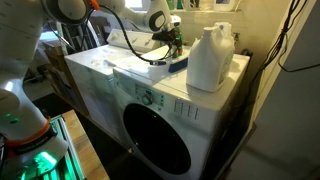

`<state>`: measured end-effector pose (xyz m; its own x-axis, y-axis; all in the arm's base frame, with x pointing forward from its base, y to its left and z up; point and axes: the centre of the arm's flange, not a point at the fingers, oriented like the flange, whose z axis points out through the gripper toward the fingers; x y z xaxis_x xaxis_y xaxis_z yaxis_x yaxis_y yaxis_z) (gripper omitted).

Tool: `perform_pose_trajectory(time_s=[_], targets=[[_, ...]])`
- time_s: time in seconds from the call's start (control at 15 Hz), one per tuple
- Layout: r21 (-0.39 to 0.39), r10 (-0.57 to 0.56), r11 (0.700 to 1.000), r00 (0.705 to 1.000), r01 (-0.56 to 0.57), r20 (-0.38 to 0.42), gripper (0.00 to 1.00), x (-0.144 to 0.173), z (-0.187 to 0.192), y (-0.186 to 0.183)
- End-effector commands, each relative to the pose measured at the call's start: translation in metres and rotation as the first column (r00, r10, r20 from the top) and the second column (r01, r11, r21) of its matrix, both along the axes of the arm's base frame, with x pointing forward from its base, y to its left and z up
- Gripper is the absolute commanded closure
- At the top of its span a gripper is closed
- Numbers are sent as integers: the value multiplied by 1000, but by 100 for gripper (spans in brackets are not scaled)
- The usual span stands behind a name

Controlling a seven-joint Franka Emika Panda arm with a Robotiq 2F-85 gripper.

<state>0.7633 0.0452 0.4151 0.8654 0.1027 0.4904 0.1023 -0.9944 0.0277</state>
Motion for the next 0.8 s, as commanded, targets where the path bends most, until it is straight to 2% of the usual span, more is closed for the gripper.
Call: perform_pose_trajectory(time_s=[0.0,0.2,0.4,0.73], targets=[[-5,0,1000,1000,0,10,48,6,-6,-3],[-7,-6,1000,1000,6,-3,71,4,-6,-2],[-10,-4,1000,1000,4,-2,73,-1,-3,-1],[-37,17,999,1000,-17,12,73,-28,15,15]])
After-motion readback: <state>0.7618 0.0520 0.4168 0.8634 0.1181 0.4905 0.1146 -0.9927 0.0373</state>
